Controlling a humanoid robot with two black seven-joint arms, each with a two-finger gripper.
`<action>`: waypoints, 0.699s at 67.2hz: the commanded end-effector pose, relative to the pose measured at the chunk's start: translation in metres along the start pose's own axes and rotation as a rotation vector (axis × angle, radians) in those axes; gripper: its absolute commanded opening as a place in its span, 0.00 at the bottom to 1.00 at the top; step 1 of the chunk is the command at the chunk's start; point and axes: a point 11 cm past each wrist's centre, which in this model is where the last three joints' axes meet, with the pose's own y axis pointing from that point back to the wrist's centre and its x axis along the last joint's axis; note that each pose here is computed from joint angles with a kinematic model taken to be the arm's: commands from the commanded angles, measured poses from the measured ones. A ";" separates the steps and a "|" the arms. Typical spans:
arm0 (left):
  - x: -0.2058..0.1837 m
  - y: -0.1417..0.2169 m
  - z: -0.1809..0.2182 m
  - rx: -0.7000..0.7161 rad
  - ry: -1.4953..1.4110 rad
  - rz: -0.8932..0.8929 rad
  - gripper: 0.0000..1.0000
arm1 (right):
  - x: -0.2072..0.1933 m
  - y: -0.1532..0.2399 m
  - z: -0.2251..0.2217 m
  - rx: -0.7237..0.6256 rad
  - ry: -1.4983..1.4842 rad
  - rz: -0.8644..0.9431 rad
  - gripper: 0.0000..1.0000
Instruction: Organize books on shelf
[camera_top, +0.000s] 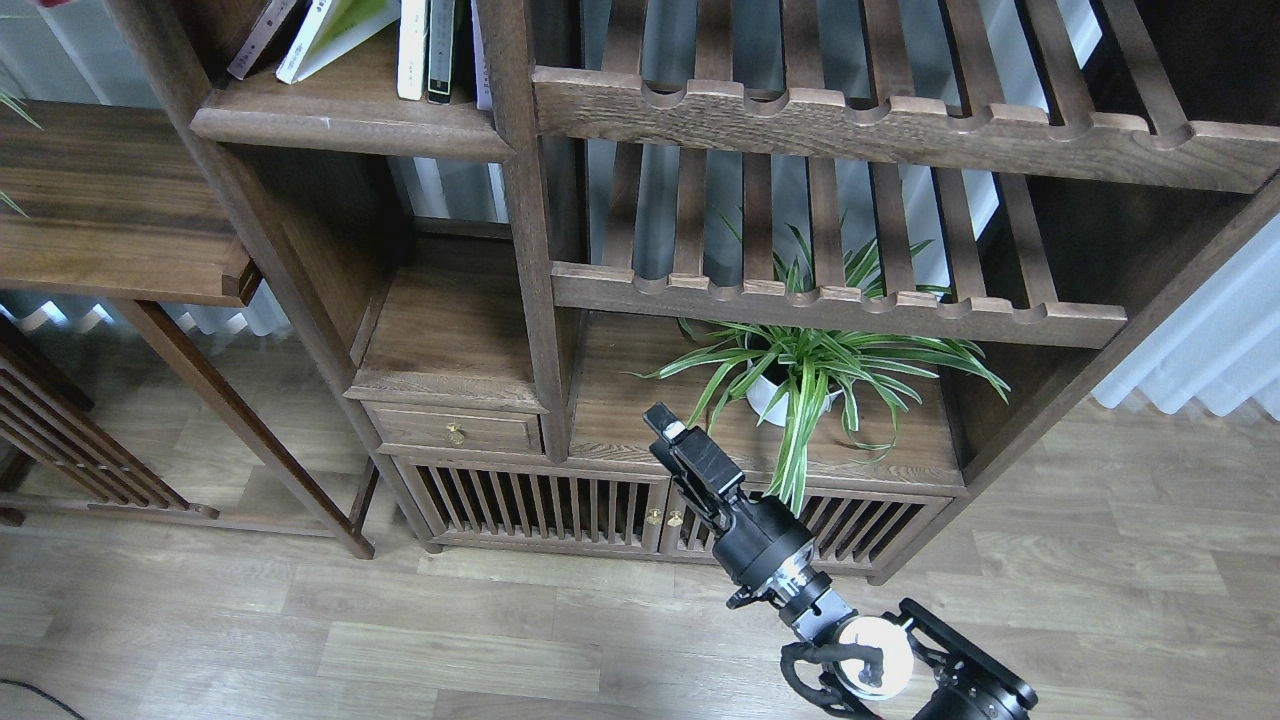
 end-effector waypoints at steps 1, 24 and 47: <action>0.003 -0.004 0.003 -0.008 0.001 0.009 0.07 | 0.000 0.000 0.000 0.000 -0.001 0.001 0.85; 0.022 -0.016 0.020 -0.031 -0.012 0.059 0.07 | -0.001 -0.001 0.000 -0.002 0.001 -0.002 0.85; 0.019 -0.044 0.005 -0.037 0.014 0.074 0.06 | -0.009 -0.005 0.006 -0.022 0.000 -0.028 0.85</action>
